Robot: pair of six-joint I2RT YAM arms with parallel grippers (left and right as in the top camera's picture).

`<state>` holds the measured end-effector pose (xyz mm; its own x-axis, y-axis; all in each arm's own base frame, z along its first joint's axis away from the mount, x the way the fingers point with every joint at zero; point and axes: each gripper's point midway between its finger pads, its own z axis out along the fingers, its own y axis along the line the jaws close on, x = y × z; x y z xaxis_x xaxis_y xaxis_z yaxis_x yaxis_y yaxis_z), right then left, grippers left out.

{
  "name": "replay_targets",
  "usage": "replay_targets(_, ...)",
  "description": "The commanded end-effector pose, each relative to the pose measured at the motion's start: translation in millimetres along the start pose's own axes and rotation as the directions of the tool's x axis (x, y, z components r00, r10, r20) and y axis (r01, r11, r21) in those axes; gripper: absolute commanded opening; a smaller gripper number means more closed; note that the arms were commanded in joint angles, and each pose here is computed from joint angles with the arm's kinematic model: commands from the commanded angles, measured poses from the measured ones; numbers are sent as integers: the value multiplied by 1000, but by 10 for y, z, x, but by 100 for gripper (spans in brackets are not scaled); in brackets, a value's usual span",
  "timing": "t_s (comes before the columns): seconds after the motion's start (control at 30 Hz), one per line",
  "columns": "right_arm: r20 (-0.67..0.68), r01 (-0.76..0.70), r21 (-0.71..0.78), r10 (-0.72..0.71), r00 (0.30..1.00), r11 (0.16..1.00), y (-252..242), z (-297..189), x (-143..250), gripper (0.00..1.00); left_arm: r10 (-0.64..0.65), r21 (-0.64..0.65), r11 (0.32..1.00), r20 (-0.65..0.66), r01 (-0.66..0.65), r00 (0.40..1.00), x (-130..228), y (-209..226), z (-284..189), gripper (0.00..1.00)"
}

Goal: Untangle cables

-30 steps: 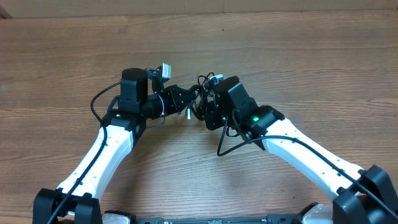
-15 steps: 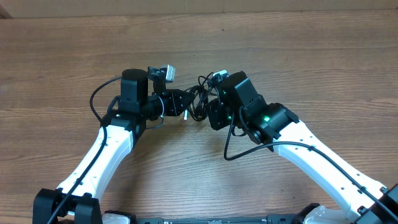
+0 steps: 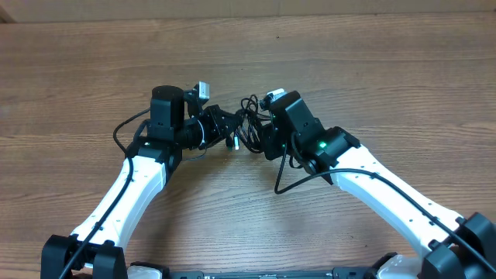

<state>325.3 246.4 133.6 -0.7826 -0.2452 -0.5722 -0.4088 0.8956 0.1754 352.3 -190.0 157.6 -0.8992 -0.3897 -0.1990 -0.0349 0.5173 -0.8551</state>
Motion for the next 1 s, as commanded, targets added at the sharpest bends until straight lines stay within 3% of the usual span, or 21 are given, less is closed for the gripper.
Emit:
replay_targets(0.0, -4, 1, 26, -1, 1000, 1000, -66, 44, 19, 28, -61, 22, 998, -2, 61, 998, -15, -73, -19, 4)
replay_targets(0.37, -22, 81, -25, -82, 996, 996, 162, 24, 98, 26, -57, 16, 998, 4, 57, 998, -26, -63, -19, 4)
replay_targets(0.6, 70, 85, -48, -82, 994, 995, 228, -273, -89, 27, -58, 17, 998, 4, 58, 998, -25, -63, -19, 4)
replay_targets(0.97, 97, 90, -57, -84, 992, 994, 274, -159, -165, 28, -62, 24, 998, -5, 62, 998, -10, -77, -19, 4)
